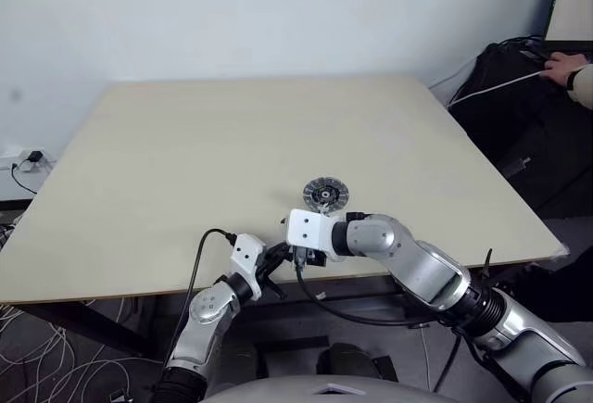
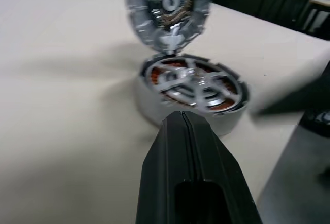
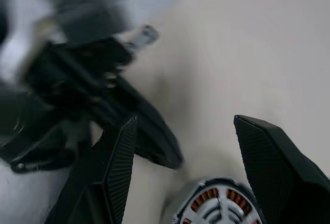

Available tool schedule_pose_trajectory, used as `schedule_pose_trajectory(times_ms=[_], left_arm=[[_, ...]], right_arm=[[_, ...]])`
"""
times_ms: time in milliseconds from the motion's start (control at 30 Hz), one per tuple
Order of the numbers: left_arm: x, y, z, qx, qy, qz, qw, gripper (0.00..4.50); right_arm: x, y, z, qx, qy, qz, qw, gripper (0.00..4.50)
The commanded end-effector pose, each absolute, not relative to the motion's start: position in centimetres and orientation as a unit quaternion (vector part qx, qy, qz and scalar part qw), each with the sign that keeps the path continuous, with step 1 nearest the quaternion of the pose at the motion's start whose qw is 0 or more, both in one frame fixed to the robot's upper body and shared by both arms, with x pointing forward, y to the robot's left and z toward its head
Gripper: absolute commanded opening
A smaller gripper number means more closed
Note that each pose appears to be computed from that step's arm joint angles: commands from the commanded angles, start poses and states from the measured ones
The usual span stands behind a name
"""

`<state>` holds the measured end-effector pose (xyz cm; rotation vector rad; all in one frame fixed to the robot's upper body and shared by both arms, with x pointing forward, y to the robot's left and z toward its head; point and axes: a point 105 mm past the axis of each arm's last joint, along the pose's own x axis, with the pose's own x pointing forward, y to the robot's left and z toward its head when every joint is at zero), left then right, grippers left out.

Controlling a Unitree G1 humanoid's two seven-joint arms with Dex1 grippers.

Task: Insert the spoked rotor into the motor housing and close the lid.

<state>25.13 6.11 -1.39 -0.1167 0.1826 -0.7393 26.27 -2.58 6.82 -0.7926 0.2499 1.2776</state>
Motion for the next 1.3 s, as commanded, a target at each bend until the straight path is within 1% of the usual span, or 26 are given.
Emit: schedule_pose_trajectory(times_ms=[33, 233, 367, 633, 933, 1300], left_arm=[[25.5, 6.1, -0.7, -0.060, 0.074, -0.363, 0.927, 0.00], [25.6, 6.1, -0.6, -0.061, 0.072, -0.362, 0.928, 0.00], [25.7, 6.1, -0.5, -0.061, 0.072, -0.360, 0.928, 0.00], [25.4, 5.9, -0.2, -0.062, 0.070, -0.359, 0.929, 0.00], [25.4, 6.0, 0.0, -0.061, 0.070, -0.357, 0.929, 0.00], [25.4, 6.2, -0.1, -0.060, 0.070, -0.353, 0.931, 0.00]], right_arm=[[26.6, -3.4, 7.2, -0.385, 0.098, 0.589, 0.704, 3.24], [27.4, -5.8, 6.1, -0.434, 0.125, 0.590, 0.670, 3.24], [28.0, -7.8, 5.2, -0.479, 0.151, 0.585, 0.637, 3.24], [28.8, -10.4, 4.3, -0.520, 0.183, 0.570, 0.609, 3.24], [28.8, -11.4, 3.4, -0.529, 0.203, 0.572, 0.594, 3.24], [28.9, -11.8, 2.9, -0.529, 0.219, 0.573, 0.587, 3.24]])
